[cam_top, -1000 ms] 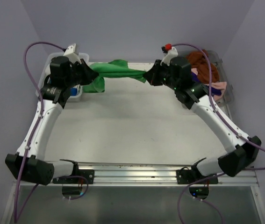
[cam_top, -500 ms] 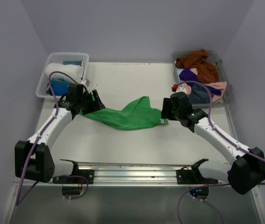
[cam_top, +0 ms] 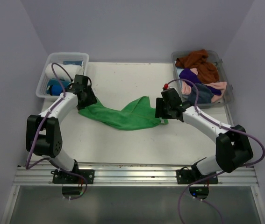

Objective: Roll the towels
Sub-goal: Flatten the towel

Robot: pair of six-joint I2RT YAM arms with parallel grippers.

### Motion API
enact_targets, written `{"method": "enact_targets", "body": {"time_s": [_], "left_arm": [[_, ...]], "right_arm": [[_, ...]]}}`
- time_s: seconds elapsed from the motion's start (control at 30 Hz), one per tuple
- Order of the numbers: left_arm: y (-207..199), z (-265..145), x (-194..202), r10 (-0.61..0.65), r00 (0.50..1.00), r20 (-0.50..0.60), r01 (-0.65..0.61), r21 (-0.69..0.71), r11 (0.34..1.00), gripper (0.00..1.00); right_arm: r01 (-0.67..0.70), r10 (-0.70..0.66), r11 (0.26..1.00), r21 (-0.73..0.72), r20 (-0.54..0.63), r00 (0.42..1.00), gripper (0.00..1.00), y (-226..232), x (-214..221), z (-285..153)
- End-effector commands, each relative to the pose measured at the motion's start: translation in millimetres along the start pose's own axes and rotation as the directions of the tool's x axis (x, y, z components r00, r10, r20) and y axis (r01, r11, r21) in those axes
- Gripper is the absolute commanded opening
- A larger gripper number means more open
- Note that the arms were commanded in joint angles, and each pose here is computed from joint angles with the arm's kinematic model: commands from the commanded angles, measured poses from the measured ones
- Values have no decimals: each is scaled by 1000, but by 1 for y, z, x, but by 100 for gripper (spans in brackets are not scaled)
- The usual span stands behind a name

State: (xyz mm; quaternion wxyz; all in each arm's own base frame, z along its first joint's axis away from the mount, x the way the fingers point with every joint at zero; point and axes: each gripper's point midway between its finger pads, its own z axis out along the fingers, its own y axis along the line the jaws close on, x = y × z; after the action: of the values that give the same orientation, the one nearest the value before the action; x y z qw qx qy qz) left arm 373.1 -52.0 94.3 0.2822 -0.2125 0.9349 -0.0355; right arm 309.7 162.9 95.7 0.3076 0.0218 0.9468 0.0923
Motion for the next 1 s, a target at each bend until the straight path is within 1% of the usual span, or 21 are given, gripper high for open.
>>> {"method": "enact_targets", "body": {"time_s": [0.0, 0.03, 0.23, 0.4, 0.47, 0.53, 0.63, 0.67, 0.73, 0.77, 0.87, 0.93, 0.97], "left_arm": [[14, 3, -26, -39, 994, 99, 50, -108, 993, 66], [14, 6, -32, -44, 991, 124, 58, -114, 992, 66], [8, 25, -52, -51, 984, 172, 75, -134, 988, 61], [7, 47, -58, -59, 984, 169, 88, -172, 981, 59], [9, 56, -57, -64, 984, 167, 96, -192, 977, 56], [6, 59, -63, -70, 980, 184, 106, -192, 976, 55], [6, 65, -66, -64, 981, 183, 102, -205, 973, 52], [6, 68, -65, -62, 982, 177, 100, -213, 972, 48], [5, 68, -68, -55, 983, 177, 93, -214, 972, 46], [5, 69, -69, -52, 983, 178, 90, -216, 972, 43], [6, 75, -65, -37, 985, 166, 76, -231, 970, 43], [8, 78, -63, -26, 988, 152, 62, -239, 969, 46], [7, 79, -62, -23, 989, 146, 57, -237, 970, 50]], "right_arm": [[-12, 12, 998, -56, 8, 1000, 60, 17, -12, 1], [-12, 12, 998, -69, -1, 1000, 60, 20, -10, 2], [-19, 18, 996, -82, -6, 1000, 61, 21, -6, 0], [-25, 23, 995, -92, -19, 1000, 61, 22, -1, 0], [-27, 25, 995, -92, -28, 999, 61, 21, 2, 0], [-29, 26, 995, -94, -31, 999, 61, 20, 4, -2], [-31, 27, 995, -99, -38, 999, 62, 20, 6, -4], [-31, 27, 995, -99, -38, 999, 62, 20, 6, -4], [-30, 26, 995, -96, -43, 999, 62, 20, 7, -4], [-27, 23, 995, -100, -42, 999, 62, 21, 6, -5], [-26, 22, 995, -101, -38, 999, 62, 22, 3, -8], [-20, 17, 994, -103, -34, 999, 62, 22, 0, -10], [-19, 16, 994, -105, -31, 999, 62, 23, -1, -11]]}}
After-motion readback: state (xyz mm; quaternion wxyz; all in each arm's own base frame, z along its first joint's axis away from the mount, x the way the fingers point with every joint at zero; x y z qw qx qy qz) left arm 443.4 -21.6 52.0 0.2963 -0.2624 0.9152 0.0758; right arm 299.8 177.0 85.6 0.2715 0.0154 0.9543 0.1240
